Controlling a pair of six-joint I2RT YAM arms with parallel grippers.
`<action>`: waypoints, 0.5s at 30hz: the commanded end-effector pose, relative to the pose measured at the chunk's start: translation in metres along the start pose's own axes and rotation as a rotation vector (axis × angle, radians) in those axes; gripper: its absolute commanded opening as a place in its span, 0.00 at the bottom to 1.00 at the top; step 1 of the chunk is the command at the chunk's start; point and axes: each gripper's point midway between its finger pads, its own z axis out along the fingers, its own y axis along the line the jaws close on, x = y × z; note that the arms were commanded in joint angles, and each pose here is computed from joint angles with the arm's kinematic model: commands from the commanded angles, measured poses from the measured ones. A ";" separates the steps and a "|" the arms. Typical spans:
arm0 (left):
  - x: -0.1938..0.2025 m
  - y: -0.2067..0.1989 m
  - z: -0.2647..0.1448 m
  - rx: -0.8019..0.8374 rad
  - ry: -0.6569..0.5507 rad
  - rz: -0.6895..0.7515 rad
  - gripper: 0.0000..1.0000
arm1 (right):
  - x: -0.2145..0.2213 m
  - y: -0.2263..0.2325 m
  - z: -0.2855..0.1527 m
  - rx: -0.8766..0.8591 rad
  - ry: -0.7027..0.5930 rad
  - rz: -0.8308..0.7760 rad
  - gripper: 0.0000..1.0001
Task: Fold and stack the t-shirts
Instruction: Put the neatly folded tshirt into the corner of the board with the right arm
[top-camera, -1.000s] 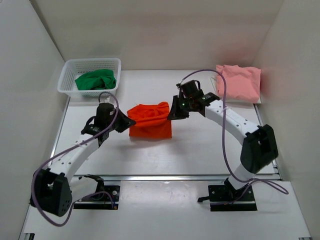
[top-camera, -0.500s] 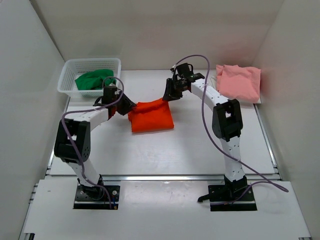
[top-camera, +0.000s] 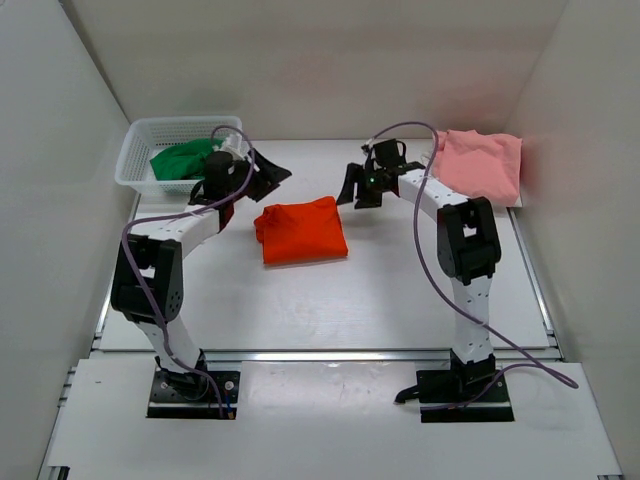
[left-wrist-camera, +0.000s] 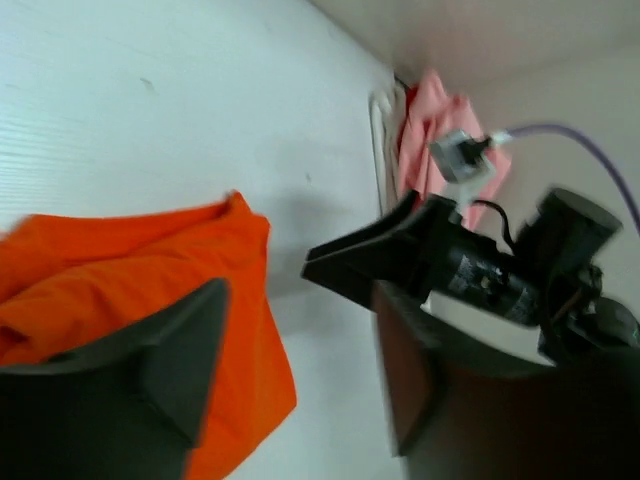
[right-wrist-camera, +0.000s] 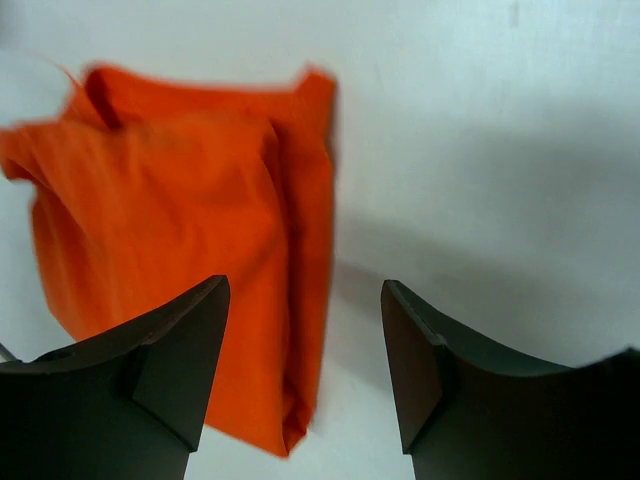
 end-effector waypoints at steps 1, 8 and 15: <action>0.023 -0.054 -0.010 0.170 0.094 0.157 0.64 | 0.002 0.017 -0.026 -0.026 -0.056 -0.039 0.60; 0.077 0.040 -0.013 -0.214 0.248 0.294 0.52 | 0.046 0.004 -0.028 0.045 0.028 -0.033 0.61; 0.121 0.118 -0.005 -0.507 0.445 0.400 0.42 | 0.070 0.013 -0.009 -0.012 0.074 0.018 0.88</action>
